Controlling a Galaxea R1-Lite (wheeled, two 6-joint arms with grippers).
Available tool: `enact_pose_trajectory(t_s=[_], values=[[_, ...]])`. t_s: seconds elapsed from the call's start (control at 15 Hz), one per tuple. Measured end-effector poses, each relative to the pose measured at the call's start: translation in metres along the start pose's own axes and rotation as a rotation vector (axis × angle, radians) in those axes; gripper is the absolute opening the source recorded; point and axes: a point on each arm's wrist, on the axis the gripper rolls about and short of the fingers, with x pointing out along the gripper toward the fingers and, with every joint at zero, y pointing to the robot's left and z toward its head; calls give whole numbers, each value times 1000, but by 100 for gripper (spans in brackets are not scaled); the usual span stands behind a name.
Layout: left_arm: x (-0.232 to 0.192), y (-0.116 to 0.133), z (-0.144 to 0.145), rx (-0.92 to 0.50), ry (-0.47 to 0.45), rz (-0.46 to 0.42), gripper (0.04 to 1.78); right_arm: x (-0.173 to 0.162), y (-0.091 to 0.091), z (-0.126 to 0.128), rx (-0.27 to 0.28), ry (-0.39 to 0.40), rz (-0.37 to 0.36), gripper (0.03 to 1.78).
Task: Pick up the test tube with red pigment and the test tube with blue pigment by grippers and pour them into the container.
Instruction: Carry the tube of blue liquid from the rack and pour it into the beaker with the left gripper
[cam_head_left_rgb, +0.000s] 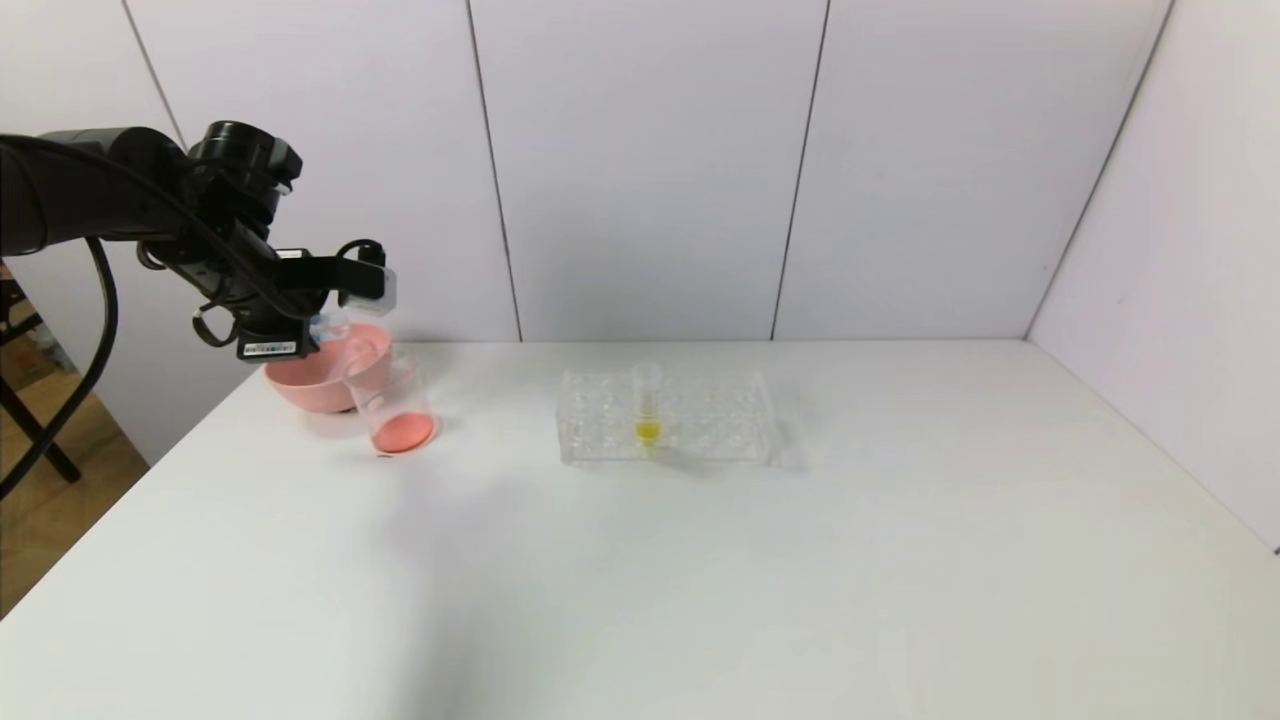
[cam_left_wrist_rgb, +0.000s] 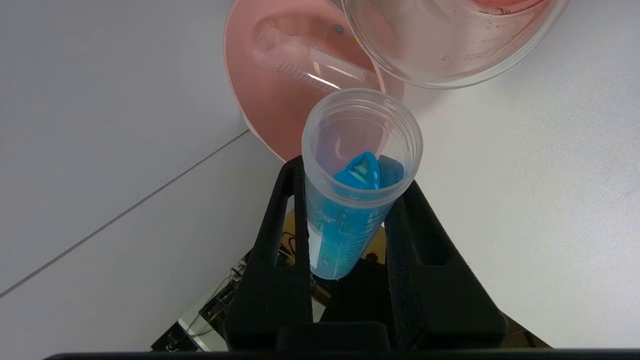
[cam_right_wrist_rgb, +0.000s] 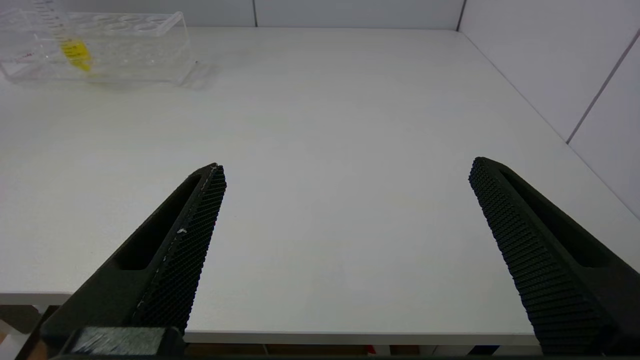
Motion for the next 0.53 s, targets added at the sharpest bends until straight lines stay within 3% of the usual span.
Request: enact_pose_trajectory(t_s=[0.53], values=[[0,-5,4,-24,59,-34,44,0,0,0,0,0,0,178]])
